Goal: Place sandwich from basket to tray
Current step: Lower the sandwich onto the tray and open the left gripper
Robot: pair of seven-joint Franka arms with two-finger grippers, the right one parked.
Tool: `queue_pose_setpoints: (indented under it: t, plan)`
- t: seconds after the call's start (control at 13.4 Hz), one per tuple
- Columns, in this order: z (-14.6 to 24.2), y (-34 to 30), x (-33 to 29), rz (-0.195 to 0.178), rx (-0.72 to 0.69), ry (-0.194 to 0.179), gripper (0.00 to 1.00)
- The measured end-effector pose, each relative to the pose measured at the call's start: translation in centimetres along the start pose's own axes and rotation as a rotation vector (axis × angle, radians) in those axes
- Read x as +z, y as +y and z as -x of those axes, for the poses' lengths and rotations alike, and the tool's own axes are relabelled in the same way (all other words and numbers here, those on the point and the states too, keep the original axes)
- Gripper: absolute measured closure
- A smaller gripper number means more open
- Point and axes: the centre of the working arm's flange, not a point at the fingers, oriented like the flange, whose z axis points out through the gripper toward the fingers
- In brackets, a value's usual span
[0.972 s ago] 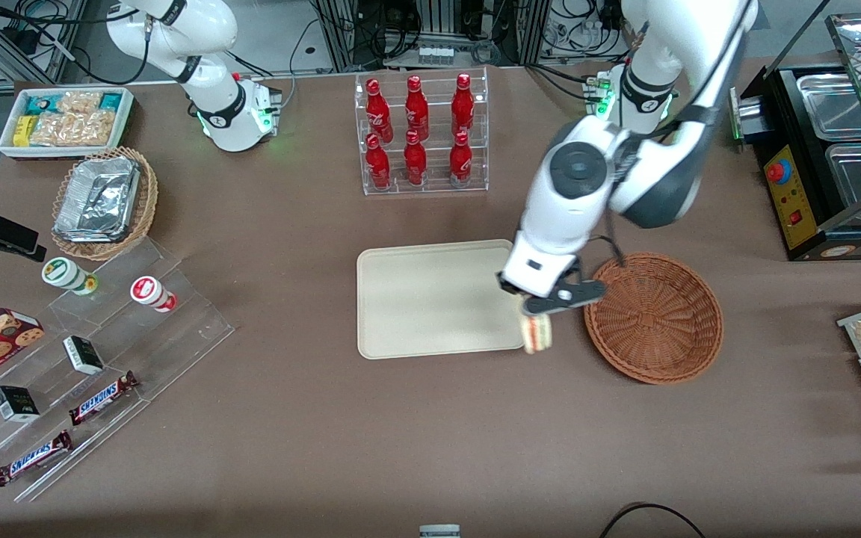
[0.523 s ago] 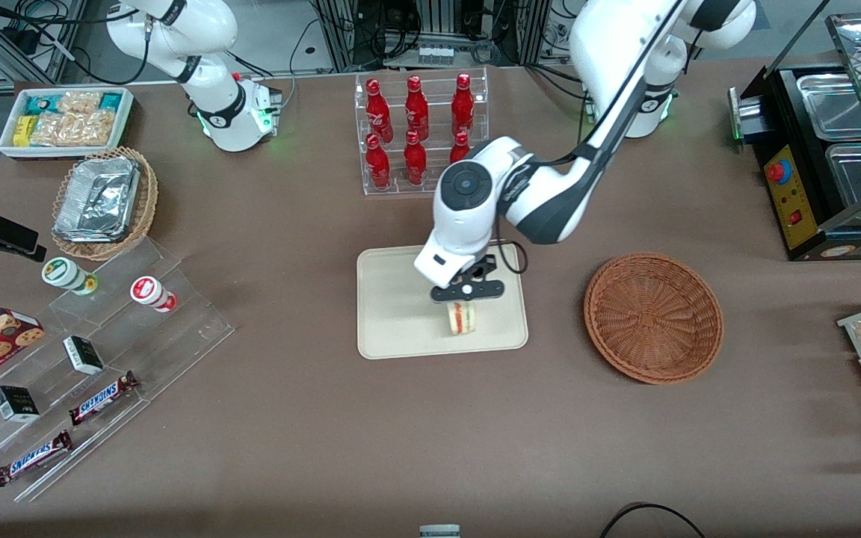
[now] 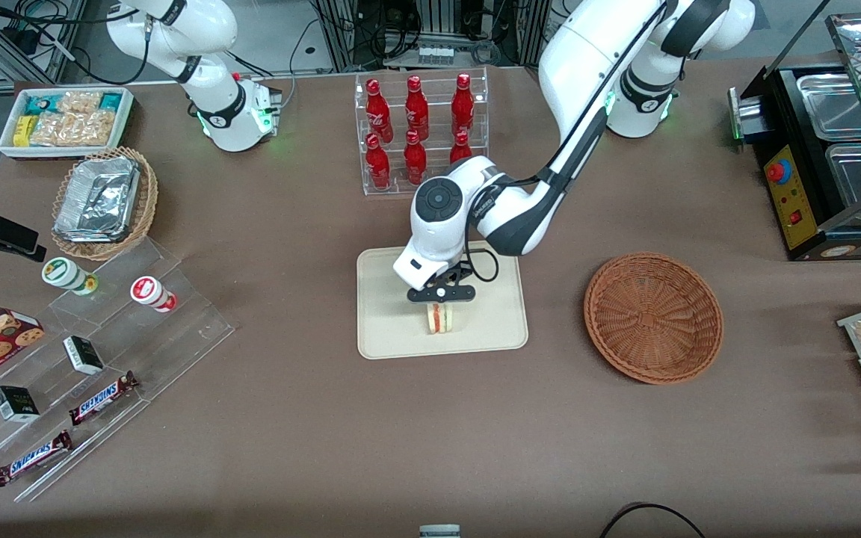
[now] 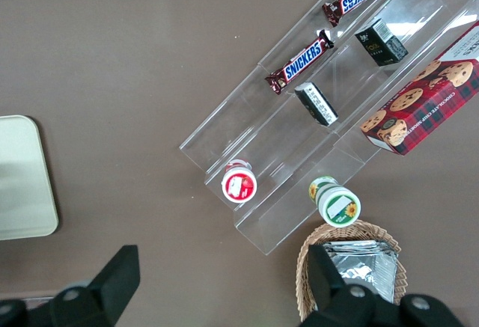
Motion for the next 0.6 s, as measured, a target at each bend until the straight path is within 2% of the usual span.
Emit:
queue_pose_setpoints:
  t: [0.3, 0.37, 0.6]
  plan:
    - [0.2, -0.1, 1.6, -0.016, -0.066, -0.016, 0.84]
    - [0.2, -0.1, 1.8, -0.021, -0.064, -0.016, 0.77]
    - [1.4, 0.8, 2.3, -0.034, -0.035, -0.007, 0.45]
